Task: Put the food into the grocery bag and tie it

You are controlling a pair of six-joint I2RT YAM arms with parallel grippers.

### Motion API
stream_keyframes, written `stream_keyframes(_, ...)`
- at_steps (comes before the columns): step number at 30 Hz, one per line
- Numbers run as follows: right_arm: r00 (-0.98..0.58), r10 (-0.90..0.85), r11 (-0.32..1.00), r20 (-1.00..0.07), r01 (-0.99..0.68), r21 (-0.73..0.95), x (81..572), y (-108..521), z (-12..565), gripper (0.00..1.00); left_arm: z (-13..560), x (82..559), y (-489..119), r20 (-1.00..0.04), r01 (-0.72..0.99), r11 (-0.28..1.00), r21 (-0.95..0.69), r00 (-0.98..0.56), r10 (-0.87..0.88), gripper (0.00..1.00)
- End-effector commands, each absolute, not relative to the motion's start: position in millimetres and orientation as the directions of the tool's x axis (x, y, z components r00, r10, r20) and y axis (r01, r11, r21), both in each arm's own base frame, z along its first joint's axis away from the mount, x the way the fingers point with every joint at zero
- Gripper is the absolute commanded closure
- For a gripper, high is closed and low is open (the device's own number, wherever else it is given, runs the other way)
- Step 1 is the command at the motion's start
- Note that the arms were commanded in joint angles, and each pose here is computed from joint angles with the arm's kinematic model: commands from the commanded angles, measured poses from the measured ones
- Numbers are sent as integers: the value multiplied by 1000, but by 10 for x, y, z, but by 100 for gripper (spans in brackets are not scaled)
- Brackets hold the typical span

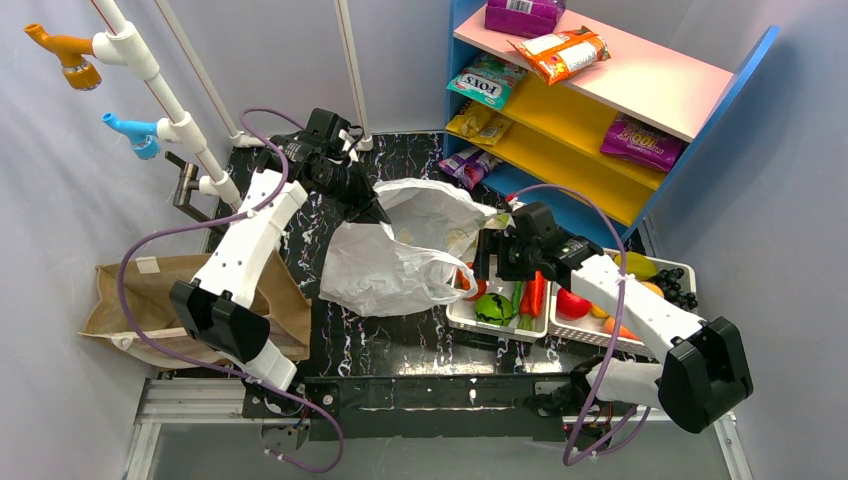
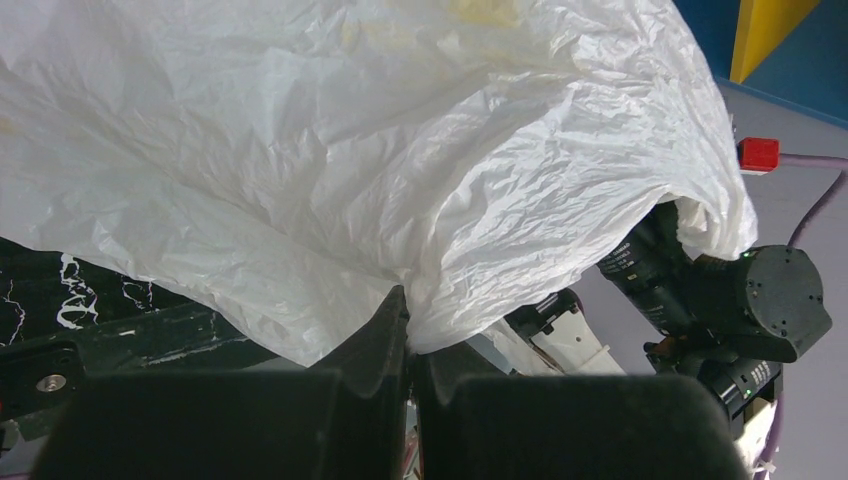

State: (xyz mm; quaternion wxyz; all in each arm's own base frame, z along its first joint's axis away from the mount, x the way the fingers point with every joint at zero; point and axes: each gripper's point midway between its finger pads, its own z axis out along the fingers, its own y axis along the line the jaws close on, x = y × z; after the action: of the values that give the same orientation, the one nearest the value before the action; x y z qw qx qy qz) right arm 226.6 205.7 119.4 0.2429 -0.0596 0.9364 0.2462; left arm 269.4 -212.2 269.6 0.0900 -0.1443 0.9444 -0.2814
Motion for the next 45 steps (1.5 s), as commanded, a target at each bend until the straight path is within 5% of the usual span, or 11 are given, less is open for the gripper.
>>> stream_keyframes(1,-819,29,845,-574,-287,452,2444,2245,1287,9,2824,2590,-2042,-107,-219,794,-567,-936,-334,100)
stream_keyframes(16,-858,-40,881,-512,-272,388,2527,2387,958,9,2829,2590,-2070,-115,-199,782,-590,-938,-326,100)
stream_keyframes(18,-870,-78,882,-487,-288,374,2467,2425,891,19,2855,2586,-2065,-141,-180,776,-604,-934,-327,100)
stream_keyframes(21,-869,-112,891,-482,-302,338,2459,2385,938,55,2841,2554,-2060,-147,-162,779,-606,-939,-310,100)
stream_keyframes(27,-811,-88,920,-578,-289,266,2400,2071,1636,76,2802,2562,-2066,-129,-182,771,-610,-938,-323,100)
stream_keyframes(37,-770,-57,906,-635,-307,291,2140,1863,2135,76,2800,2629,-2096,-116,-206,757,-620,-930,-349,100)
stream_keyframes(45,-716,-19,764,-698,-461,451,1906,2122,2744,76,2820,2639,-2126,-108,-207,745,-635,-930,-351,100)
